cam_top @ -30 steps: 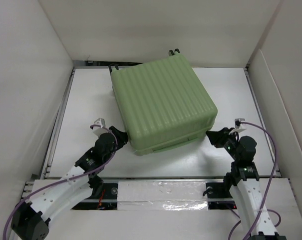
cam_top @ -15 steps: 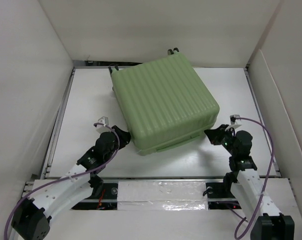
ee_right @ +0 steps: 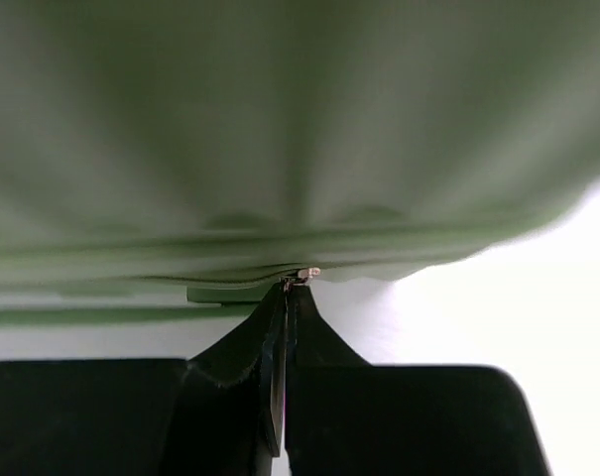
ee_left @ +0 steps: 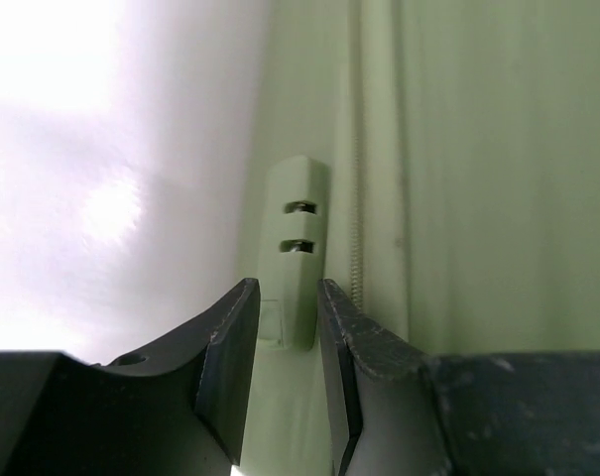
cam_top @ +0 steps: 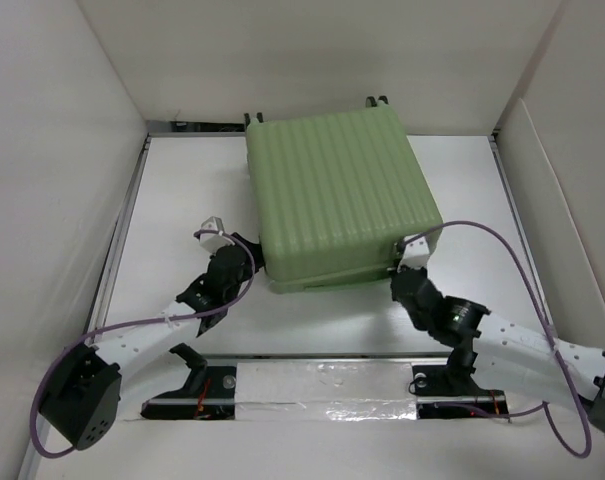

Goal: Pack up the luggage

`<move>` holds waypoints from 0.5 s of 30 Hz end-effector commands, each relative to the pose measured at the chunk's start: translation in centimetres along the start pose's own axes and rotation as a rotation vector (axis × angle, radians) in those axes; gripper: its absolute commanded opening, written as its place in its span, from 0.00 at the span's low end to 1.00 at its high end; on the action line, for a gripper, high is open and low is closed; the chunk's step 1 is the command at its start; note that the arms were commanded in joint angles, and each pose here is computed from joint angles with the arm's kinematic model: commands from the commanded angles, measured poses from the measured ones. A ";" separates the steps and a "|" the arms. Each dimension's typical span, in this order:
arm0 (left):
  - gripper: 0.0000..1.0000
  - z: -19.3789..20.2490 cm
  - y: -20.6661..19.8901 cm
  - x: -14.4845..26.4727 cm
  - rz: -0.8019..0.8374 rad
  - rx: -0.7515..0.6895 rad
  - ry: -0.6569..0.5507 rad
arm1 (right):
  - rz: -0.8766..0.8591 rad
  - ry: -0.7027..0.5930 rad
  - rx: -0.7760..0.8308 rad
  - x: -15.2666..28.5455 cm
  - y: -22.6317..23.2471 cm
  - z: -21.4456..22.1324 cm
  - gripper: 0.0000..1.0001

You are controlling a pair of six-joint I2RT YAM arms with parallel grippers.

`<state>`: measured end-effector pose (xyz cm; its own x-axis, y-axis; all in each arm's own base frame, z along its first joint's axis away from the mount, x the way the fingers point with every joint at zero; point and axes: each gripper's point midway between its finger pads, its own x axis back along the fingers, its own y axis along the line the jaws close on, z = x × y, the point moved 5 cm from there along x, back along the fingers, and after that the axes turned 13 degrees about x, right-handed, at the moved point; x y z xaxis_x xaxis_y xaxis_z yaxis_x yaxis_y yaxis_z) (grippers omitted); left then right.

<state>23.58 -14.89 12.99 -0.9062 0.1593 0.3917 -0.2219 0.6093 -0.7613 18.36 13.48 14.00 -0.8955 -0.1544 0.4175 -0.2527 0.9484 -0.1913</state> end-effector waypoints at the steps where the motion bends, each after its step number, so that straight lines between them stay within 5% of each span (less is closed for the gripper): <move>1: 0.29 2.4 -10.5 2.9 0.440 0.083 0.256 | -0.432 0.096 -0.064 5.6 9.3 -2.1 0.00; 12: 0.28 2.6 -7.0 3.2 0.346 0.051 0.234 | 0.104 0.117 -0.171 0.6 -2.0 -3.6 0.00; 15: 0.28 2.8 -6.1 3.5 0.337 0.055 0.235 | 0.146 0.022 -0.196 -0.2 -5.3 -4.8 0.00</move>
<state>22.43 -17.60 14.73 -0.8801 0.3311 0.3403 -0.0940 0.5810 -0.8085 18.80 8.68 15.23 -0.8201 0.1053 0.5624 -0.0570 0.9630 -0.2634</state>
